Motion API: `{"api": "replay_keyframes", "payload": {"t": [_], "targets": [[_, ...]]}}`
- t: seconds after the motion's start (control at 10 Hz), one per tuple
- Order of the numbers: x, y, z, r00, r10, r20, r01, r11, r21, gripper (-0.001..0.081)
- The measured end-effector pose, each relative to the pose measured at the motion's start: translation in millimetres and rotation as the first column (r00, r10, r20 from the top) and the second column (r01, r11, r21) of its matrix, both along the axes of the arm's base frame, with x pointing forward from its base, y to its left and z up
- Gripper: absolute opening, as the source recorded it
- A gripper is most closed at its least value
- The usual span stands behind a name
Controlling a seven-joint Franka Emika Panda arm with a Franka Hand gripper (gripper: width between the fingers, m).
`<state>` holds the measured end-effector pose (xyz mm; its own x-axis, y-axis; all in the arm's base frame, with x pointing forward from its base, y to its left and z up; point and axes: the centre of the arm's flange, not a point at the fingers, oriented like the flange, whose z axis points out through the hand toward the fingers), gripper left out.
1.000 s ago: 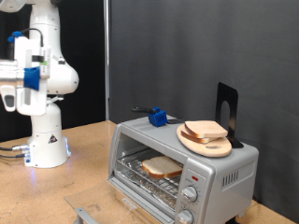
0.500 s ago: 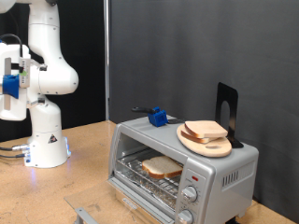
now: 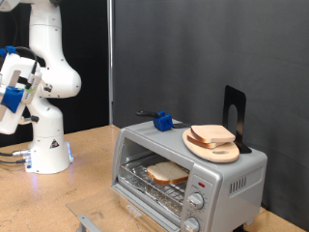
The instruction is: Make a piece of toast with the oven
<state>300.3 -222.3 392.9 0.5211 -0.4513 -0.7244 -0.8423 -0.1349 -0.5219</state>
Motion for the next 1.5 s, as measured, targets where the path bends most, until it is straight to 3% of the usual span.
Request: {"api": "replay_keyframes", "payload": {"t": [0.2,0.4,0.6,0.7,0.8,0.9,1.0,1.2,1.5], "targets": [[2.1,-19.8,4.7,0.996,0.086,0.003,-0.085,0.985,-0.15,0.0808],[5.8,-39.5,11.7,0.989,0.134,0.057,-0.116,0.962,-0.249,0.0808],[14.6,-53.9,19.5,0.983,0.113,0.143,-0.074,0.965,-0.253,0.0808],[19.2,-56.1,22.3,0.982,0.082,0.168,-0.047,0.978,-0.203,0.0808],[22.9,-60.6,18.5,0.983,0.062,0.171,-0.038,0.989,-0.144,0.0808],[22.7,-61.3,17.9,0.984,0.067,0.167,-0.04,0.986,-0.162,0.0808],[25.0,-61.8,12.0,0.978,0.058,0.202,-0.018,0.98,-0.197,0.0808],[30.7,-57.2,-24.6,0.967,0.037,0.253,0.041,0.954,-0.297,0.0808],[46.0,-47.7,-71.5,0.966,0.041,0.256,0.041,0.951,-0.307,0.0808]]}}
